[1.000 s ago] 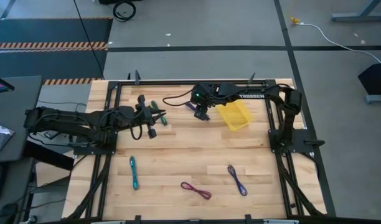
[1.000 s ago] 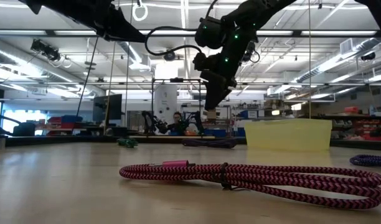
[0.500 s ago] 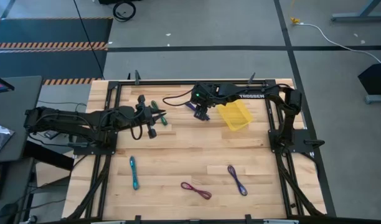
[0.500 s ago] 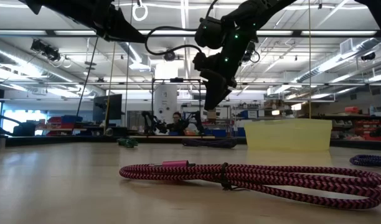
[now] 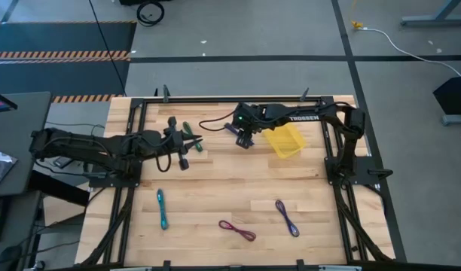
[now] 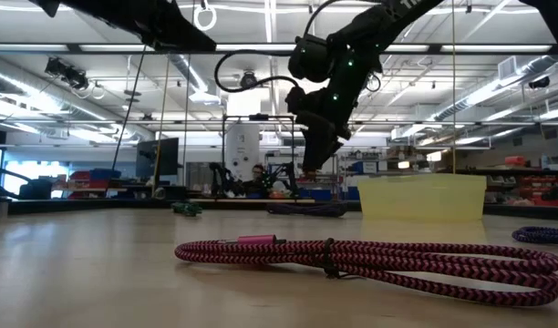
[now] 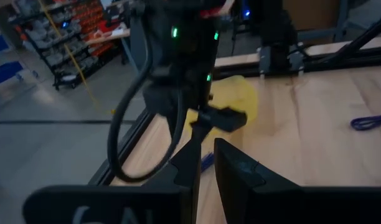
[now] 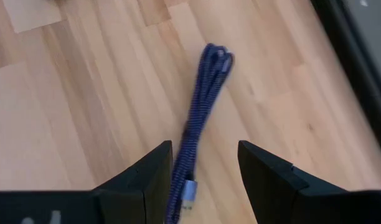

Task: Pick and place USB-C Cables
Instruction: Put the top purple and black charger cable into the yellow bin

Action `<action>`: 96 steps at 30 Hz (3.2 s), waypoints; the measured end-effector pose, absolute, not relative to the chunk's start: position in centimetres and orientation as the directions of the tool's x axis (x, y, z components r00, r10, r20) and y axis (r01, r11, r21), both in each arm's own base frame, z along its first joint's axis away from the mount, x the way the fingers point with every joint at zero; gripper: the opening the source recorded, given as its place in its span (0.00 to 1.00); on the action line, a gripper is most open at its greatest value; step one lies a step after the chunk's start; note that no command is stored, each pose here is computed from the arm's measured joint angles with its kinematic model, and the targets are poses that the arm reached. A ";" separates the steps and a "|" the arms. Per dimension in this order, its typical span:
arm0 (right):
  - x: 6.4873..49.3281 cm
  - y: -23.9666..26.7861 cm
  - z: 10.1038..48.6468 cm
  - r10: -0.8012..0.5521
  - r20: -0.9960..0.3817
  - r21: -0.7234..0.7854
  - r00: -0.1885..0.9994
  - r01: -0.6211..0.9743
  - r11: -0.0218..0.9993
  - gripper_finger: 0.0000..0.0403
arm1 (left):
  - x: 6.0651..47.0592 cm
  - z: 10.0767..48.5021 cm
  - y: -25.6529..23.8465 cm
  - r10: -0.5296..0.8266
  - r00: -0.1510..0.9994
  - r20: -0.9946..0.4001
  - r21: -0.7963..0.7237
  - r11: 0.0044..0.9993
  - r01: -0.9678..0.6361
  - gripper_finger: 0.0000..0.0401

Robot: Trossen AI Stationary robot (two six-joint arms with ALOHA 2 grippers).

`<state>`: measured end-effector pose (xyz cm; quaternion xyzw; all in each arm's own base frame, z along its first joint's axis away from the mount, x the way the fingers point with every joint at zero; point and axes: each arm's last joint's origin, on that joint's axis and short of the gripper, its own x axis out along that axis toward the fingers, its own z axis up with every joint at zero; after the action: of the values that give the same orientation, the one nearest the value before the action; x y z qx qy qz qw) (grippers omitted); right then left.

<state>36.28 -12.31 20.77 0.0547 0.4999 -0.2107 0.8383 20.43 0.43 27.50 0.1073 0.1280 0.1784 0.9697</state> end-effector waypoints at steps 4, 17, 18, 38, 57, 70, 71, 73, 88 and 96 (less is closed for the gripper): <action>36.2 -12.2 20.1 -0.298 -0.853 -0.113 0.429 0.407 0.907 0.47 | 20.5 27.7 0.1 0.360 0.914 -0.186 0.254 0.917 -0.309 0.13; 35.0 -11.1 16.7 -0.284 -0.870 -0.123 0.404 0.379 0.917 0.47 | 20.5 27.8 0.1 0.360 0.915 -0.183 0.252 0.917 -0.310 0.13; 34.9 -11.1 16.6 -0.284 -0.870 -0.124 0.404 0.378 0.917 0.47 | 20.5 27.8 0.1 0.360 0.915 -0.183 0.252 0.917 -0.310 0.13; 33.8 -10.8 13.9 -0.307 -0.840 -0.127 0.446 0.389 0.912 0.43 | 20.5 27.8 0.0 0.331 0.925 -0.186 0.238 0.929 -0.285 0.13; 34.8 -10.0 14.9 -0.346 -0.817 -0.242 0.461 0.271 0.932 0.03 | 20.5 27.8 0.1 0.332 0.925 -0.186 0.238 0.928 -0.285 0.13; 35.4 -9.2 23.5 -0.488 -0.827 -0.422 0.278 0.266 0.867 0.01 | 20.5 27.5 0.1 0.332 0.919 -0.211 0.247 0.928 -0.278 0.13; 34.8 -9.0 24.4 -0.497 -0.839 -0.429 0.224 0.290 0.855 0.00 | 20.5 27.5 0.1 0.332 0.919 -0.211 0.246 0.928 -0.278 0.13; 33.4 -8.6 25.9 -0.507 -0.856 -0.447 0.105 0.343 0.826 0.00 | 20.5 27.5 0.1 0.332 0.920 -0.208 0.233 0.930 -0.283 0.13; 27.0 -5.3 27.6 -0.406 -0.893 -0.418 -0.195 0.696 0.584 0.00 | 20.4 27.5 -1.2 0.273 0.939 -0.211 0.221 0.949 -0.226 0.13; 26.8 -3.9 24.6 -0.401 -0.894 -0.411 -0.200 0.721 0.558 0.01 | 20.3 27.4 -2.5 0.213 0.952 -0.221 0.171 0.969 -0.177 0.13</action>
<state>26.78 -3.92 24.61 0.1272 0.6288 -0.4525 0.6194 20.28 -2.54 27.41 0.0748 0.1198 0.0989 0.9850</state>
